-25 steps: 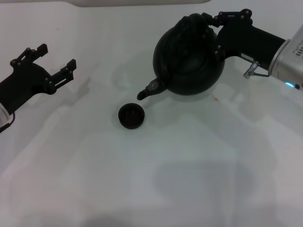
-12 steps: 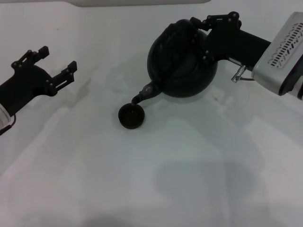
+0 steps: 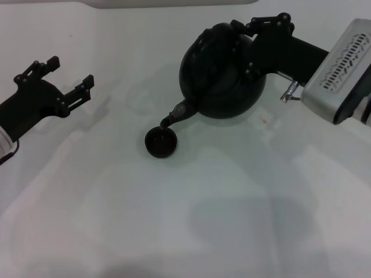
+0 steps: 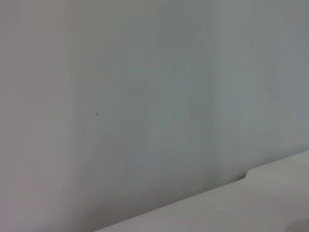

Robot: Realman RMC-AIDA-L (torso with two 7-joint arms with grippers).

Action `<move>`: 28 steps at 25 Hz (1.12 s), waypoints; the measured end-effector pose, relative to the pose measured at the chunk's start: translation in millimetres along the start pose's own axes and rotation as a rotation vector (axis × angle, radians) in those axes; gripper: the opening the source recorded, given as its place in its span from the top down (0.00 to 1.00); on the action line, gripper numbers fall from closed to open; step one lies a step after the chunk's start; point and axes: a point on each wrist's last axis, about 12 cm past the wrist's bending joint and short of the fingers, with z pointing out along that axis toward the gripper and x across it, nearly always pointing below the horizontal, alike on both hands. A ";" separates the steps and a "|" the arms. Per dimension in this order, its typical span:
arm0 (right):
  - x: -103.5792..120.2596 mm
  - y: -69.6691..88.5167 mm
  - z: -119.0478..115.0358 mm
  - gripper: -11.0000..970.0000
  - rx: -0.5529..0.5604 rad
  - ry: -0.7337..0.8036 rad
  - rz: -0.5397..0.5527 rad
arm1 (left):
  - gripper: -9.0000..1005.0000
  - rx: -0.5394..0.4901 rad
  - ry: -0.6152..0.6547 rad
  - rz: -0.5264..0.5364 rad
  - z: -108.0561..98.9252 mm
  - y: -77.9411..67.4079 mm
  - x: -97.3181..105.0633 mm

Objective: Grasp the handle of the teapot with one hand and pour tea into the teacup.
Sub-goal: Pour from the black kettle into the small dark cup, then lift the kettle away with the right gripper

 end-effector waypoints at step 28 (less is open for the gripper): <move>-4.5 8.3 2.3 0.85 -0.004 0.013 -0.101 | 0.16 0.001 0.005 -0.004 0.4 -0.5 1.4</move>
